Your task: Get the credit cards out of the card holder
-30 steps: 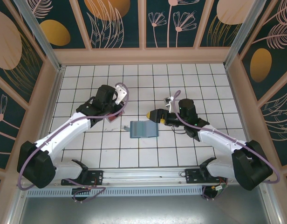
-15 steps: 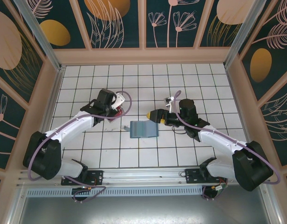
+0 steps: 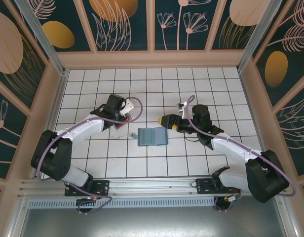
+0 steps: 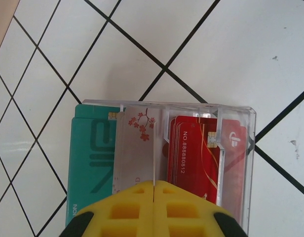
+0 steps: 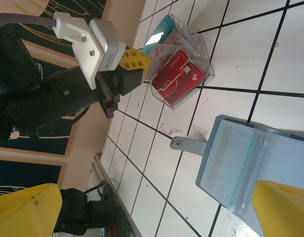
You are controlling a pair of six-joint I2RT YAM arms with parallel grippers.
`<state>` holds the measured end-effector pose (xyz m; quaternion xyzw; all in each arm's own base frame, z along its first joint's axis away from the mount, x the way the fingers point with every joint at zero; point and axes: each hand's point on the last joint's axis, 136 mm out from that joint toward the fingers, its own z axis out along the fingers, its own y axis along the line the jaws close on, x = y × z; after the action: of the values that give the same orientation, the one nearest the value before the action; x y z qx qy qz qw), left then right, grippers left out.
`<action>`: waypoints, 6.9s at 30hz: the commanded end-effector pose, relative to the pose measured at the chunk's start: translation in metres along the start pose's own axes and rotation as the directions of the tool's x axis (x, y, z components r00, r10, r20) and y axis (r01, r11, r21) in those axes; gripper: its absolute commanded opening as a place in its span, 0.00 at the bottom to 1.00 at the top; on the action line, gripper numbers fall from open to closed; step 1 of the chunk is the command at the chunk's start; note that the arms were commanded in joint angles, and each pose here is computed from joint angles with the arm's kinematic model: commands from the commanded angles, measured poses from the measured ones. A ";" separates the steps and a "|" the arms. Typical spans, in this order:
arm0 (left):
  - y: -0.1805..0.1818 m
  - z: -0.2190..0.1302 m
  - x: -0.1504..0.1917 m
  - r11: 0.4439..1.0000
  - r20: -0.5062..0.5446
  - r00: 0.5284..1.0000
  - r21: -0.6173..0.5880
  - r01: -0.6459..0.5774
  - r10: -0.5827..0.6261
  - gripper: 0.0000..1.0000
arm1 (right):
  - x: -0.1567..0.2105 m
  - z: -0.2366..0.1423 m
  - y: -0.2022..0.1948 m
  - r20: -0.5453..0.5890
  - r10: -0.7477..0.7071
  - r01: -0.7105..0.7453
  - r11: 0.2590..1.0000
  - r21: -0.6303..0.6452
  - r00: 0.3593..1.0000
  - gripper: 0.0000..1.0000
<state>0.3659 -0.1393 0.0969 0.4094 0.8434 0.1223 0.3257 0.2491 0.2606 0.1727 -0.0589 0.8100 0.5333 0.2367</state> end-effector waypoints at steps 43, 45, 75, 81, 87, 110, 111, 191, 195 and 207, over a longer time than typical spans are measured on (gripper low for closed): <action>0.017 -0.065 -0.073 0.605 0.045 0.617 0.264 0.751 -0.786 0.61 | 0.032 0.012 -0.112 -0.059 0.118 -0.078 0.886 0.458 0.991 0.25; 0.006 -0.070 -0.077 0.519 0.014 0.548 0.340 0.784 -0.837 0.59 | 0.038 0.017 -0.115 -0.078 0.126 -0.075 0.881 0.466 0.989 0.25; -0.156 -0.020 -0.020 0.242 -0.424 0.391 0.363 0.900 -0.817 0.38 | 0.074 0.033 -0.135 -0.150 0.192 -0.090 0.855 0.511 0.970 0.04; -0.165 -0.015 -0.017 0.250 -0.445 0.399 0.357 0.900 -0.802 0.38 | 0.075 0.033 -0.134 -0.151 0.194 -0.092 0.856 0.508 0.969 0.03; -0.173 -0.008 -0.007 0.275 -0.467 0.403 0.320 0.907 -0.787 0.38 | 0.075 0.034 -0.133 -0.151 0.195 -0.093 0.857 0.506 0.969 0.03; -0.171 -0.008 -0.004 0.295 -0.456 0.412 0.308 0.905 -0.789 0.39 | 0.077 0.036 -0.136 -0.161 0.201 -0.092 0.855 0.510 0.966 0.03; -0.173 -0.008 -0.004 0.291 -0.458 0.413 0.315 0.903 -0.787 0.39 | 0.077 0.036 -0.136 -0.161 0.200 -0.092 0.855 0.510 0.966 0.03; -0.186 -0.007 0.014 0.375 -0.459 0.504 0.347 0.860 -0.732 0.12 | 0.070 0.097 -0.078 -0.269 0.225 -0.121 0.927 0.356 0.937 0.17; -0.186 -0.007 0.014 0.381 -0.460 0.509 0.346 0.857 -0.727 0.11 | 0.075 0.097 -0.084 -0.278 0.243 -0.126 0.917 0.379 0.929 0.17; -0.187 -0.007 0.016 0.379 -0.465 0.506 0.342 0.860 -0.727 0.11 | 0.081 0.100 -0.092 -0.296 0.262 -0.133 0.910 0.393 0.919 0.19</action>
<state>0.2505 -0.2527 0.0213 0.0124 0.9565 -0.2575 0.1365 0.2437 0.3174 0.0266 -0.0176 0.9262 0.3725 0.0551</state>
